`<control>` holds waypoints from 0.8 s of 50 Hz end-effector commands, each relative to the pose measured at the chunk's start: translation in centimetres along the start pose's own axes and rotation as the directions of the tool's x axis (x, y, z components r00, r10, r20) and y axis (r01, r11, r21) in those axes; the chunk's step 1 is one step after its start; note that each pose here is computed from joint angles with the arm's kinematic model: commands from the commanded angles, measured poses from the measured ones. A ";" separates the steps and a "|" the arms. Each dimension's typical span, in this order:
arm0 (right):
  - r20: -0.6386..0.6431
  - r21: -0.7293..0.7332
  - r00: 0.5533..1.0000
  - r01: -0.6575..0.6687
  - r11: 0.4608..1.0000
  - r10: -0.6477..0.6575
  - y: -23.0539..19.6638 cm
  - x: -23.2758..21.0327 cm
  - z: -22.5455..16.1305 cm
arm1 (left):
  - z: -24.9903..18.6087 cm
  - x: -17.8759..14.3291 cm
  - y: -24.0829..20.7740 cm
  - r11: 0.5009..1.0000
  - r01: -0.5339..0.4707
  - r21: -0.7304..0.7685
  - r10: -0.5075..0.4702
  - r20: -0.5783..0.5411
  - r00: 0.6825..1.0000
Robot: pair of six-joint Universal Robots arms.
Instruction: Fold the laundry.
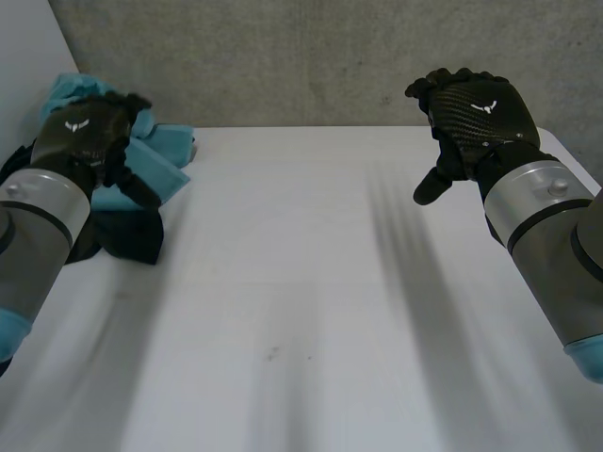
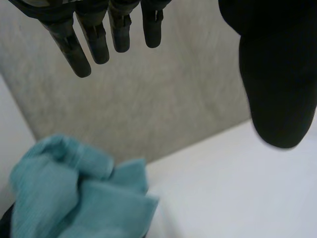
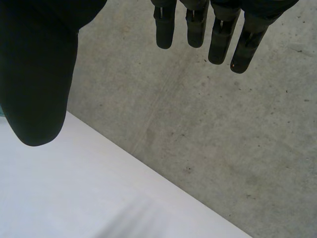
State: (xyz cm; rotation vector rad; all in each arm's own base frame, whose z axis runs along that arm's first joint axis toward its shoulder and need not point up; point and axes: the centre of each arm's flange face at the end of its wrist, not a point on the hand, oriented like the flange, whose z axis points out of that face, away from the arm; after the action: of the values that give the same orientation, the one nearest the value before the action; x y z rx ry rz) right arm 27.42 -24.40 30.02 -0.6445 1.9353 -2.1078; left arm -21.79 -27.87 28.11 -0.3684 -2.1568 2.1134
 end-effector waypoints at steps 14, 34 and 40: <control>-0.011 -0.023 1.000 0.001 1.000 -0.001 0.8 0.5 0.5 | 10.6 -7.5 12.9 0.888 -0.429 -0.168 0.453 0.149 0.879; -0.012 -0.029 1.000 0.003 1.000 -0.003 0.9 0.6 0.4 | 14.5 -7.5 16.9 0.822 -0.535 -0.194 0.561 0.117 0.820; -0.012 -0.029 1.000 0.003 1.000 -0.003 0.9 0.6 0.4 | 14.7 -6.8 16.1 0.817 -0.550 -0.171 0.572 0.128 0.810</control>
State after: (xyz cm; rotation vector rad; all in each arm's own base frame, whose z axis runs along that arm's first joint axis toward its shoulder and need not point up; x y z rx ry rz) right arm 26.99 -25.13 29.20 -0.6431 1.9761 -2.0923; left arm -16.26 -43.37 11.65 -0.9747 -2.5609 2.3206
